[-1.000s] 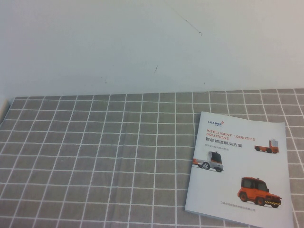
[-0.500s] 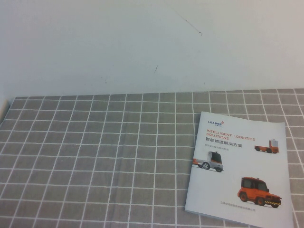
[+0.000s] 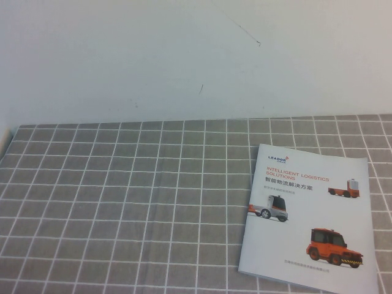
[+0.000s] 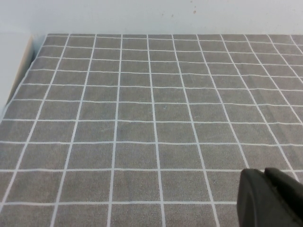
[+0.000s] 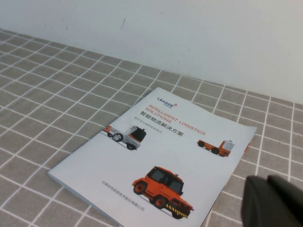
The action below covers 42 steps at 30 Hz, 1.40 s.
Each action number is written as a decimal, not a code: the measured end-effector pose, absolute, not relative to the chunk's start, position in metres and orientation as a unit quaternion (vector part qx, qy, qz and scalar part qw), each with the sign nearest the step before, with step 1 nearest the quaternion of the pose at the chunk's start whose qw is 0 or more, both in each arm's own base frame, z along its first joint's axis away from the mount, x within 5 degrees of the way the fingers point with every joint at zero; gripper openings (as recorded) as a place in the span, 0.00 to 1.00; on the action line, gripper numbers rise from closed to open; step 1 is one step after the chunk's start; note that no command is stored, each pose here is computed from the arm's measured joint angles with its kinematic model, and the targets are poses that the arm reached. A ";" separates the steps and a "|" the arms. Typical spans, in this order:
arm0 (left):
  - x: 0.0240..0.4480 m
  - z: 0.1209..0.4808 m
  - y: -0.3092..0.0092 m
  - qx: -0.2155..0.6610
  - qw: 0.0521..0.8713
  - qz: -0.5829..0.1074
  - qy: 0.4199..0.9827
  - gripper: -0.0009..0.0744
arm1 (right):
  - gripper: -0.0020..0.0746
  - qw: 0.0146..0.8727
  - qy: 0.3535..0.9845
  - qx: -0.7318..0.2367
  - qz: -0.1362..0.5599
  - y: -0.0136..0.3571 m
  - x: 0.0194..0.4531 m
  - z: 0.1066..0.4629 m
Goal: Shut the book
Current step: 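Close the open booklet and leave it lying on the table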
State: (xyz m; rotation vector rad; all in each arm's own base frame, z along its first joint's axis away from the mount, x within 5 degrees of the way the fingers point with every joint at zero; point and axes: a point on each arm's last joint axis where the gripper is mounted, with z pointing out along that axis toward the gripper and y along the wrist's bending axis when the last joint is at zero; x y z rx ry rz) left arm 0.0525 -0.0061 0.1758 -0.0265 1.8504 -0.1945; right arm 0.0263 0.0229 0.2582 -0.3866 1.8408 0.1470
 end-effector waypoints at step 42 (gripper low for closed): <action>0.052 0.176 -0.006 -0.011 0.596 -0.082 0.799 0.01 | 0.02 0.579 0.815 -0.017 -0.010 0.000 0.051 0.170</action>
